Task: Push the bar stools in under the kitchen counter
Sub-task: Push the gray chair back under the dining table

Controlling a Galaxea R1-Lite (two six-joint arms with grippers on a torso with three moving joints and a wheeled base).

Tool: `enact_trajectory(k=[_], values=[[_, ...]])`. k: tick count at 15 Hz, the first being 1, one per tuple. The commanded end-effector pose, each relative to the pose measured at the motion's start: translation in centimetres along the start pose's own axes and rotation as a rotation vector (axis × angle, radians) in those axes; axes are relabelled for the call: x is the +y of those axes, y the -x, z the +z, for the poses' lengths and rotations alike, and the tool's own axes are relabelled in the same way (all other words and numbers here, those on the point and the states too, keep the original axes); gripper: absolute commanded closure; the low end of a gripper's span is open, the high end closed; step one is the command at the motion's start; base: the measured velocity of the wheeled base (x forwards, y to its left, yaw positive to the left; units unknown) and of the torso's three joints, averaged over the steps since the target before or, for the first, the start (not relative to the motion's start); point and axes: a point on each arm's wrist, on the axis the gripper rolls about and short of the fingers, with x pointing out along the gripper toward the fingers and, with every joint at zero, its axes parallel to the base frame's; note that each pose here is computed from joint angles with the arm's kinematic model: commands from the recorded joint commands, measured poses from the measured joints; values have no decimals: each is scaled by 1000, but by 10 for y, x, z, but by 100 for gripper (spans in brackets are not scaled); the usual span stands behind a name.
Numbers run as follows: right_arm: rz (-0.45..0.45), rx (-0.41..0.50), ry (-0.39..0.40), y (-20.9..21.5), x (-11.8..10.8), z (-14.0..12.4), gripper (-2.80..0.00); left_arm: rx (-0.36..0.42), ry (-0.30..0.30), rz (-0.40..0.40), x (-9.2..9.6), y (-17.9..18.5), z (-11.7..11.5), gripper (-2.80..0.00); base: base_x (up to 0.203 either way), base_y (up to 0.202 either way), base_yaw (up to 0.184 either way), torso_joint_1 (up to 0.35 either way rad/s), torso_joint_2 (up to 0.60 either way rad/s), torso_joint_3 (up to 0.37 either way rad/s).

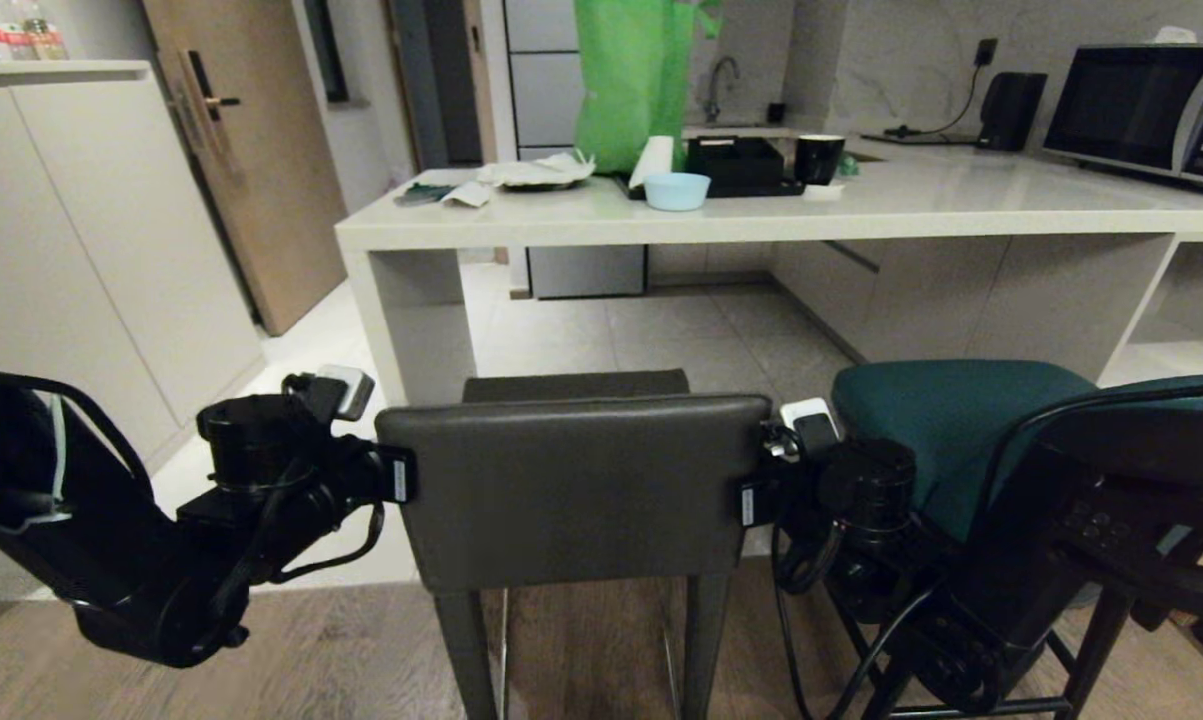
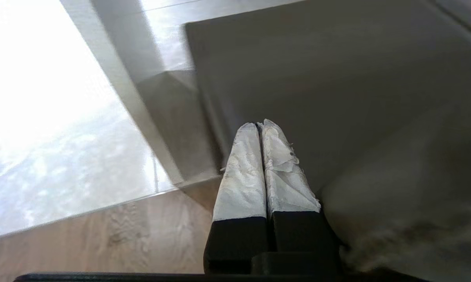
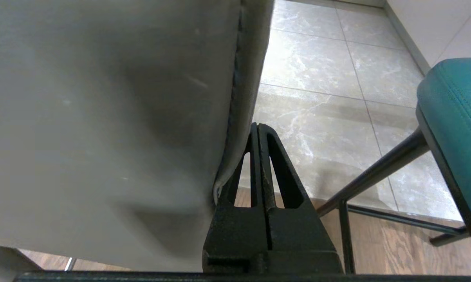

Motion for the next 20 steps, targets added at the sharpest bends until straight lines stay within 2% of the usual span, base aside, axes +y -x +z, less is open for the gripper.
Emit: enact_trajectory(k=[1, 7, 10, 12, 17, 20], values=[[13, -8, 0, -2, 5, -1, 0, -14, -5, -19, -5, -9, 1, 0, 0, 0, 0, 0, 0, 0], [-14, -34, -14, -12, -3, 5, 0, 14, 2, -19, -3, -3, -8, 0, 0, 0, 0, 0, 0, 0], [-12, -33, -16, -10, -3, 5, 0, -67, -6, -11, -2, -1, -9, 0, 0, 0, 0, 0, 0, 0], [-14, -34, -16, -10, -3, 5, 0, -51, -23, -8, -2, -1, -16, 0, 0, 0, 0, 0, 0, 0], [-14, -36, -17, -8, -3, 7, 0, -66, -24, -3, -1, 1, -11, 0, 0, 0, 0, 0, 0, 0], [-14, -35, -15, -9, -3, 6, 0, -45, -23, -2, -1, 3, -14, 0, 45, 0, 0, -3, 1, 2]])
